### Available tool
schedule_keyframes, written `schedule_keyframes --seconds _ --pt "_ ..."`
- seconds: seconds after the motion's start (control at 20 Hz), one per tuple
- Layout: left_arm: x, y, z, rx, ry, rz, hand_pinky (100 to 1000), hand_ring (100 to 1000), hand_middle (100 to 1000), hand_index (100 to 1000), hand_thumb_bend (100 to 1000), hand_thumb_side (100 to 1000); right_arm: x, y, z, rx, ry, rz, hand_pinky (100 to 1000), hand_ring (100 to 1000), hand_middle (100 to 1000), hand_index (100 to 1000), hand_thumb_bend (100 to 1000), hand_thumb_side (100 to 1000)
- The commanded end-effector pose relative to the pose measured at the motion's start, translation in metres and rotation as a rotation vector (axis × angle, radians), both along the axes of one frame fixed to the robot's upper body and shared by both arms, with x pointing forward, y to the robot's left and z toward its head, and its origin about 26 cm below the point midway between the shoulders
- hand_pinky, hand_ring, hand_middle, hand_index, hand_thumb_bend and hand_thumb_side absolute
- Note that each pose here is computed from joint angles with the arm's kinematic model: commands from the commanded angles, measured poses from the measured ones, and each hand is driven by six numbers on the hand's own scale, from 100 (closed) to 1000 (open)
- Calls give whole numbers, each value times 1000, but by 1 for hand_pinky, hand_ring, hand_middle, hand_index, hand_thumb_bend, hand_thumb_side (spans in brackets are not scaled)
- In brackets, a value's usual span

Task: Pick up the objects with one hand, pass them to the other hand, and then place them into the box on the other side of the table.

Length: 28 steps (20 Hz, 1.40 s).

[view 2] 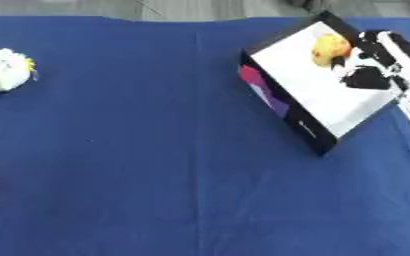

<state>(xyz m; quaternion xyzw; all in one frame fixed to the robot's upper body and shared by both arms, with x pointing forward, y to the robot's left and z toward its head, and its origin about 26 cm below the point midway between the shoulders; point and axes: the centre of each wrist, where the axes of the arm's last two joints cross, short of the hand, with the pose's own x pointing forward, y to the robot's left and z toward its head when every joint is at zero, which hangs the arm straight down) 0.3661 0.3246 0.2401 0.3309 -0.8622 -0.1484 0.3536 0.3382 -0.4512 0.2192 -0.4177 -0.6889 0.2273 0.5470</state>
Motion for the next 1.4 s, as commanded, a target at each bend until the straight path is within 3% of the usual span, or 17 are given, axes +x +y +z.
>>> schedule_keyframes --seconds 0.05,0.15,0.3,0.35,0.5,0.6,0.65,0.75,0.8,1.05,1.2,1.4 --pt "-6 11 18 23 -43 24 903 758 741 872 148 673 1 -15 16 -115 22 -51 884 1000 930 881 287 100" --pt "-6 13 19 31 -40 32 905 766 750 879 150 678 3 -19 16 -175 63 -53 919 1000 1000 991 311 100" --pt "-6 18 22 46 -32 43 905 772 754 883 154 678 3 -22 19 -236 79 -44 938 1000 1000 1000 298 100" --pt "-6 20 24 52 -31 49 905 773 755 884 155 676 2 -21 21 -241 74 -36 939 1000 1000 1000 257 100" --pt "-4 27 32 74 -7 65 903 772 743 878 137 658 0 -12 33 -189 14 4 942 1000 1000 1000 100 100" --pt "1 34 41 116 41 74 902 774 732 872 112 642 -5 0 44 -120 -60 50 950 1000 1000 1000 100 100" --pt "5 39 45 143 81 74 902 774 732 872 112 642 -7 7 50 -79 -95 75 950 1000 1000 1000 100 100" --pt "17 50 51 223 219 59 913 798 754 886 115 652 -14 26 63 1 -179 155 968 1000 1000 1000 100 289" --pt "24 57 54 269 293 47 915 802 758 889 119 647 -18 35 69 36 -213 197 969 1000 1000 1000 100 301" --pt "50 89 56 490 642 -12 926 852 795 911 267 661 -37 72 87 117 -326 347 967 1000 1000 1000 100 267" --pt "46 105 62 674 781 -67 927 872 804 904 344 660 -49 88 92 115 -356 398 965 1000 1000 1000 100 257" --pt "31 114 65 854 881 -157 933 884 804 895 436 659 -57 99 93 109 -368 417 962 1000 1000 1000 100 256"
